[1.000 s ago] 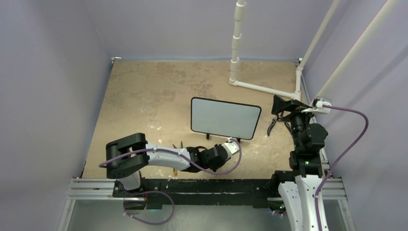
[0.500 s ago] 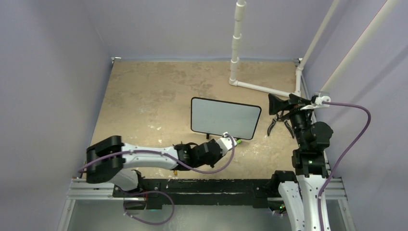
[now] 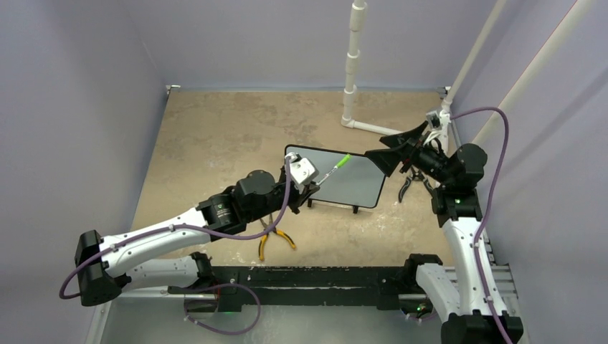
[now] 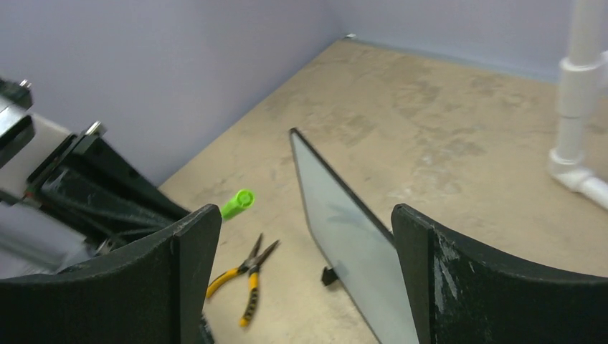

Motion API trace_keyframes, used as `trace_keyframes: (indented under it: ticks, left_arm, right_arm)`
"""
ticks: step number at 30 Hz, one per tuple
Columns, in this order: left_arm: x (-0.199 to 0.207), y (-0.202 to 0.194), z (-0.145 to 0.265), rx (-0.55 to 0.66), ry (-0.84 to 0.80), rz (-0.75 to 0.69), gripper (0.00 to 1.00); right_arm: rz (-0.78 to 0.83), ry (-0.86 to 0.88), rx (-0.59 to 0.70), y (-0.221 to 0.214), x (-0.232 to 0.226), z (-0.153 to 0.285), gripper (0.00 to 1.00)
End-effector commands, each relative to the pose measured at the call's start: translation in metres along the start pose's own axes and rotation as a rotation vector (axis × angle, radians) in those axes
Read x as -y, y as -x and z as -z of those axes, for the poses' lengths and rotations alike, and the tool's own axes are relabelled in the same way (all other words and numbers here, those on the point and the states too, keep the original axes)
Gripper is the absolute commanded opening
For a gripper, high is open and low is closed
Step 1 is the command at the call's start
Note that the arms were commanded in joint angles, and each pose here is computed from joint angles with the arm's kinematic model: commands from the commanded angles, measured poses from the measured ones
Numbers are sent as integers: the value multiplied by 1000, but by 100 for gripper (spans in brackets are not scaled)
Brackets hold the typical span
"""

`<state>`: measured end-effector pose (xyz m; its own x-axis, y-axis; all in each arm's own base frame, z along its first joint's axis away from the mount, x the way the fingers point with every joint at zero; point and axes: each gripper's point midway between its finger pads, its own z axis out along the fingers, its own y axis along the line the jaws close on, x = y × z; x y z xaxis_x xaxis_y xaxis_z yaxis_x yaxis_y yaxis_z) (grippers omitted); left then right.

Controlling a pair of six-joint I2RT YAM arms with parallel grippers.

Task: Write a sentence on the whiteboard
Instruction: Open the whiteboard marker at the center of the board.

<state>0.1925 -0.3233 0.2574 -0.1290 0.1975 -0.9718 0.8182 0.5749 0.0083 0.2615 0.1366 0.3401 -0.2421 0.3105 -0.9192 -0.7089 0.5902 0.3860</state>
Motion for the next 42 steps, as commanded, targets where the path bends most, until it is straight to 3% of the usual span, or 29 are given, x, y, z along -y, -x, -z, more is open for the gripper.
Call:
trace_keyframes:
  ticks: [1,16,21,29,37,42]
  left_arm:
    - [1,15,12,57,-38,-21,0]
    - [15,14,7,52,-141,30,0]
    - [15,21,6,85,-143,52,0]
    - [16,24,5,95,-165,73,0]
    - [17,26,5,104,-184,92,0]
    - [17,31,6,117,-194,112,0]
  right_arm:
    - [12,216,-49,4,-42,5,89]
    - [-83,319,-72,-18,-65,-24,74]
    - [-122,336,-83,-26,-64,-25,56]
    - [-118,361,-107,-30,-68,-23,52]
    - [-138,393,-118,-34,-72,-21,32]
    - [-135,426,-87,-28,-80,-17,0]
